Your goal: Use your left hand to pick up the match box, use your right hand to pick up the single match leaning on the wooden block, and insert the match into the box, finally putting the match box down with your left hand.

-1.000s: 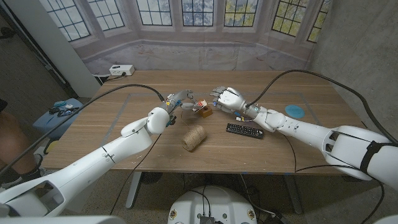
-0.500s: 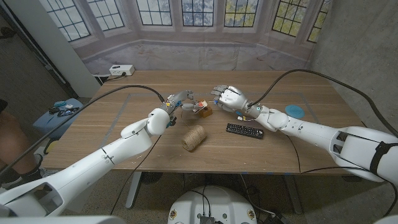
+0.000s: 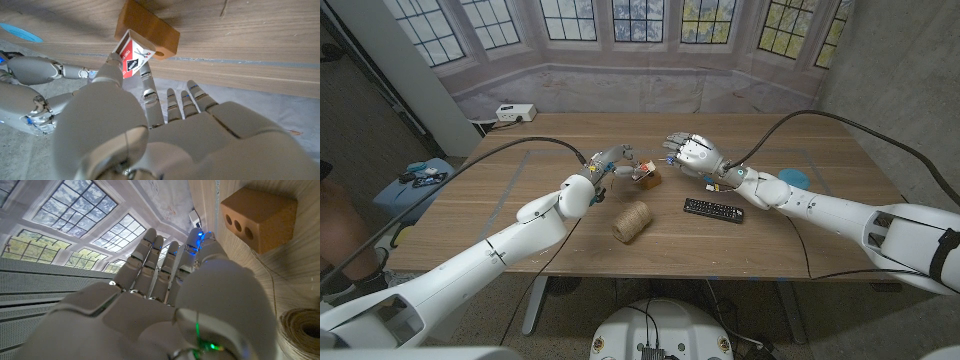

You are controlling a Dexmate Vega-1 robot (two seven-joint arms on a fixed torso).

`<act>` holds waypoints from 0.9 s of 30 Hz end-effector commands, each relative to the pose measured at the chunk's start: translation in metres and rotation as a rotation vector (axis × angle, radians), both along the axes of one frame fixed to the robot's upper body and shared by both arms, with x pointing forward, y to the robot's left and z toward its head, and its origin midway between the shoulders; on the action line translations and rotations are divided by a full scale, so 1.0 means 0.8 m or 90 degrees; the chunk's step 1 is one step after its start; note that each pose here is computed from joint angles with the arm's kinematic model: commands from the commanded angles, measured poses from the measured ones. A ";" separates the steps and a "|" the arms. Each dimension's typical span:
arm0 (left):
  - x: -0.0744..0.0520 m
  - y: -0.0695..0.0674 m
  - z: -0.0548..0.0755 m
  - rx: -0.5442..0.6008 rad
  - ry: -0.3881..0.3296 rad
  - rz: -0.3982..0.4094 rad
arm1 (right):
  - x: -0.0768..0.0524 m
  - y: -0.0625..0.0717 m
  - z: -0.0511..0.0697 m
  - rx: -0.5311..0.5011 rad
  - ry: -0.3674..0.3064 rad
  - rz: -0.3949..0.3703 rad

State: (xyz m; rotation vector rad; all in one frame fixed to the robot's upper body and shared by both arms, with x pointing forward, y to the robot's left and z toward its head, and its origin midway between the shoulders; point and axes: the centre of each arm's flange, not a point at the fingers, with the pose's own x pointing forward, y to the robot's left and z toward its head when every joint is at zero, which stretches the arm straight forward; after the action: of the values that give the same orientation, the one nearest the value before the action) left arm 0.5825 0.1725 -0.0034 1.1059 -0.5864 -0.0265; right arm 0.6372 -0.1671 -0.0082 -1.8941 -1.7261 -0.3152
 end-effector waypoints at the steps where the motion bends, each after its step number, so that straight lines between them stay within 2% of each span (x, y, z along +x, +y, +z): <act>1: 0.001 -0.005 0.003 0.001 -0.004 -0.014 | -0.010 -0.008 0.008 0.010 -0.027 -0.002; 13: 0.006 -0.008 0.002 0.004 0.002 -0.037 | -0.028 -0.015 0.017 0.018 -0.053 -0.003; 27: 0.009 -0.015 0.006 0.022 0.002 -0.069 | -0.046 -0.025 0.015 0.030 -0.068 -0.013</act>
State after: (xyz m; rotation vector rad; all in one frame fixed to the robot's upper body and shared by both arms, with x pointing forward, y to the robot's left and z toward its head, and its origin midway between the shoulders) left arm 0.5878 0.1641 -0.0003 1.1014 -0.6261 -0.0967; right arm 0.6116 -0.1812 0.0033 -1.8874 -1.7555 -0.4298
